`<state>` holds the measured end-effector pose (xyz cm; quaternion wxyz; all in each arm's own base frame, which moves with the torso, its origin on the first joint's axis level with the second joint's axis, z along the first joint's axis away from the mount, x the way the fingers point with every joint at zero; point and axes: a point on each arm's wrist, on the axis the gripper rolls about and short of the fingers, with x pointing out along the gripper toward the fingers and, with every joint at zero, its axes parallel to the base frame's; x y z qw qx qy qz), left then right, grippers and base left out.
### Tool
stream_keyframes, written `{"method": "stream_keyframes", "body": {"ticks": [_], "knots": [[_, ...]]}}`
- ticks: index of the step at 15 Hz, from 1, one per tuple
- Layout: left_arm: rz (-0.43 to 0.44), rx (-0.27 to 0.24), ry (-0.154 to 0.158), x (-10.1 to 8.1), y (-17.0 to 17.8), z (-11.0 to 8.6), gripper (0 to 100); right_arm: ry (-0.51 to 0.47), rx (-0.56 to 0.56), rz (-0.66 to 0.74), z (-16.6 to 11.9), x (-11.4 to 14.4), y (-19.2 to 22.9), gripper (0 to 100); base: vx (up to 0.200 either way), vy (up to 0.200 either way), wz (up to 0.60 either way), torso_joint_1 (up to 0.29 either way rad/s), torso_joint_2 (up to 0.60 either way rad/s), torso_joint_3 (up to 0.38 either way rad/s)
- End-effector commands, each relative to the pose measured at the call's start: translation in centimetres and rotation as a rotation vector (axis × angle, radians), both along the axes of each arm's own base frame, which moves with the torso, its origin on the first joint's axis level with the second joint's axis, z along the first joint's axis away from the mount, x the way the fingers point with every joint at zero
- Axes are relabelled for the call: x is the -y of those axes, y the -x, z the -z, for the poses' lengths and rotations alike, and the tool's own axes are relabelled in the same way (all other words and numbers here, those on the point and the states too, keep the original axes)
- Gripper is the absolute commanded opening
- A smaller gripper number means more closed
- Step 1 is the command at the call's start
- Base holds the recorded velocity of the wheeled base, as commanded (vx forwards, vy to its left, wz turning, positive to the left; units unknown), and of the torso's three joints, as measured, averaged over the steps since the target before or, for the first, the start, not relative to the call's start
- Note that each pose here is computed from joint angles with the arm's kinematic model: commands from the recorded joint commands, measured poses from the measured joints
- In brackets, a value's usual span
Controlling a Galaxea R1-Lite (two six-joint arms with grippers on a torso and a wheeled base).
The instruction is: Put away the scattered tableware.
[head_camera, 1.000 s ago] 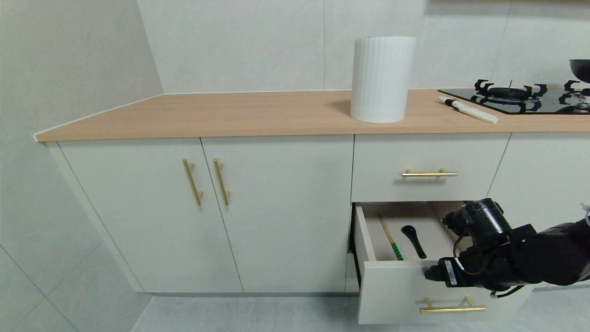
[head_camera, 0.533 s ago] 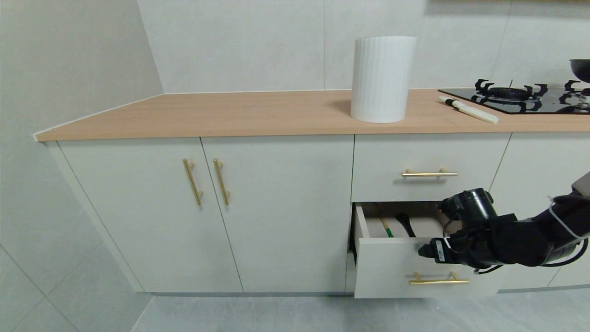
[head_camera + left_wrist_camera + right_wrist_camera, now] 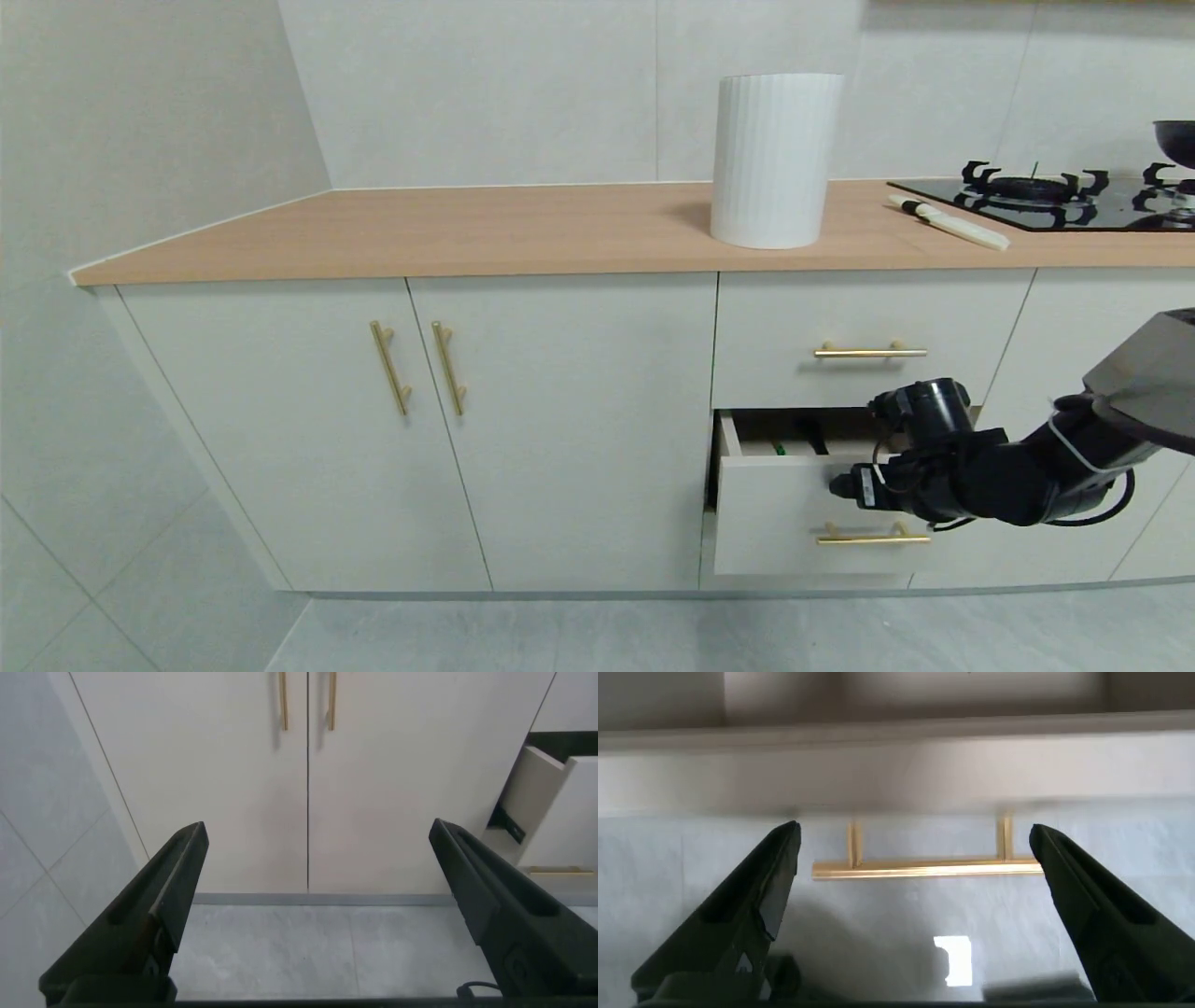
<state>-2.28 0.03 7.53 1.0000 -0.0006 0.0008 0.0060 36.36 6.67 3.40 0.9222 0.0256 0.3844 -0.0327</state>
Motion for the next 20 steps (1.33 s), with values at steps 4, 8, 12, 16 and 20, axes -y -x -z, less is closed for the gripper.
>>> {"method": "stream_keyframes", "body": {"ticks": [4, 8, 12, 16, 20], "knots": [[0.000, 0.000, 0.000, 0.0, 0.0, 0.0, 100, -0.015, 0.067, 0.038, 1.7, 1.0, -1.2, 100, 0.000, 0.000, 0.00, 0.000, 0.00, 0.000], [0.000, 0.000, 0.000, 0.0, 0.0, 0.0, 100, -0.021, 0.134, 0.080, 2.1, 1.2, -2.1, 100, 0.000, 0.000, 0.00, 0.000, 0.00, 0.000], [0.000, 0.000, 0.000, 0.0, 0.0, 0.0, 100, -0.044, 0.193, 0.103, 2.1, 1.3, -2.7, 100, 0.000, 0.000, 0.00, 0.000, 0.00, 0.000], [0.000, 0.000, 0.000, 0.0, 0.0, 0.0, 100, -0.090, 0.226, 0.153, 2.0, 1.2, -3.6, 100, 0.000, 0.000, 0.00, 0.000, 0.00, 0.000], [0.000, 0.000, 0.000, 0.0, 0.0, 0.0, 100, -0.108, 0.270, 0.161, 2.2, 1.0, -4.3, 100, 0.000, 0.000, 0.00, 0.000, 0.00, 0.000]]}}
